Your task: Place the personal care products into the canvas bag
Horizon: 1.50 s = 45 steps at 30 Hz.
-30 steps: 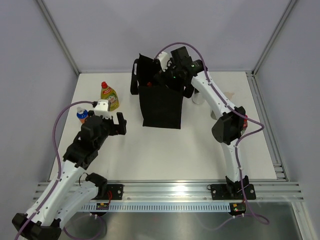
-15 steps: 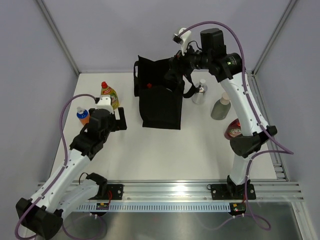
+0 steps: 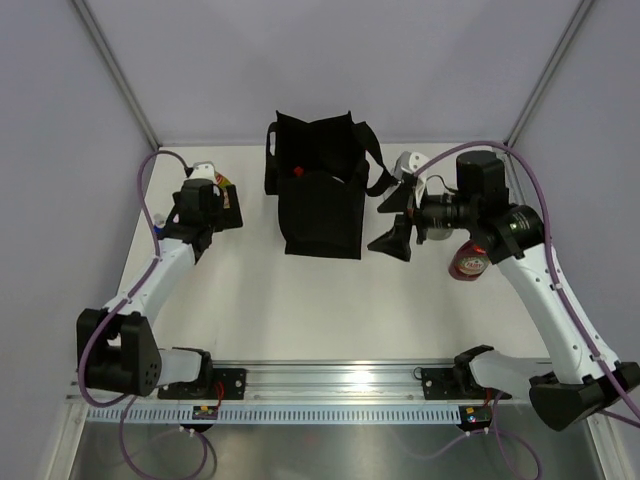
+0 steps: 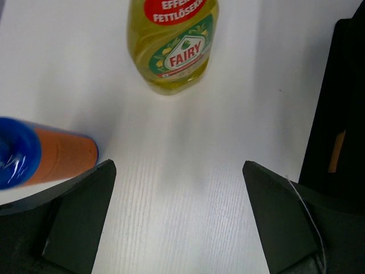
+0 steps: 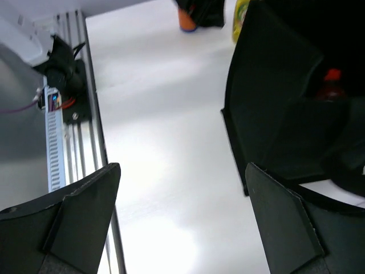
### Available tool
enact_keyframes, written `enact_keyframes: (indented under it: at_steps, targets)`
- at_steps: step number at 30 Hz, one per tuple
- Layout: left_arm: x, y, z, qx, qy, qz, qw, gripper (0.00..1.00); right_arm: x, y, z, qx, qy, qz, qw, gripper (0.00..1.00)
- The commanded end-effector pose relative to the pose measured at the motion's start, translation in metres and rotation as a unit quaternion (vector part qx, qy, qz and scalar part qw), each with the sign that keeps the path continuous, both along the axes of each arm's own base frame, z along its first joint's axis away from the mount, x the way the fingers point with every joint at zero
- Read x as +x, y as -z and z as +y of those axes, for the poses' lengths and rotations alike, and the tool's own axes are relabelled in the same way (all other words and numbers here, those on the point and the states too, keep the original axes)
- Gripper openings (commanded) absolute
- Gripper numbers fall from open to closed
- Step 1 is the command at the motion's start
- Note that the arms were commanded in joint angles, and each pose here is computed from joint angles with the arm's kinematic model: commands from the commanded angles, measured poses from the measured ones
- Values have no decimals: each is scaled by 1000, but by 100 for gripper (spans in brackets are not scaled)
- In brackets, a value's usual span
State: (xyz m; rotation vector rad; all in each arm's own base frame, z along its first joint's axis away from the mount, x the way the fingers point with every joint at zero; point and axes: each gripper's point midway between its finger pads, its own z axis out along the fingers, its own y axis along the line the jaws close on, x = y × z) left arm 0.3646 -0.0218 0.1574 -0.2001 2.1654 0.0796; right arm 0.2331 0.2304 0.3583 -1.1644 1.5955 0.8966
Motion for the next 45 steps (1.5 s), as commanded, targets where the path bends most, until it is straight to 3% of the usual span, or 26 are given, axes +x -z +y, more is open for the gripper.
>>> enact_keyframes:
  at_steps: [1, 7, 12, 24, 30, 36, 41, 45]
  targets:
    - [39, -29, -4, -3, 65, -55, 996, 99, -13, 17, -5, 13, -48, -30, 998, 99]
    - [58, -24, 2, 36, 150, -107, 982, 99, -27, 41, -5, 25, -76, -2, 997, 100]
    - [73, -5, 6, 58, 192, -90, 976, 99, -29, 45, 0, 38, -98, 13, 994, 99]
    - [109, 12, 29, 60, 193, -96, 975, 99, -23, 65, -2, 34, -97, 28, 994, 99]
    - [123, 17, 20, 28, 231, -83, 969, 99, -16, 74, -4, 30, -91, 38, 995, 99]
    - [138, 8, 26, 36, 254, -102, 961, 99, -14, 81, -8, 28, -88, 41, 995, 100]
    - [138, 2, 13, -8, 287, -118, 951, 90, -11, 85, -10, 26, -86, 45, 995, 100]
    - [133, 15, 16, -24, 265, -106, 958, 85, -10, 85, -13, 26, -82, 44, 995, 100]
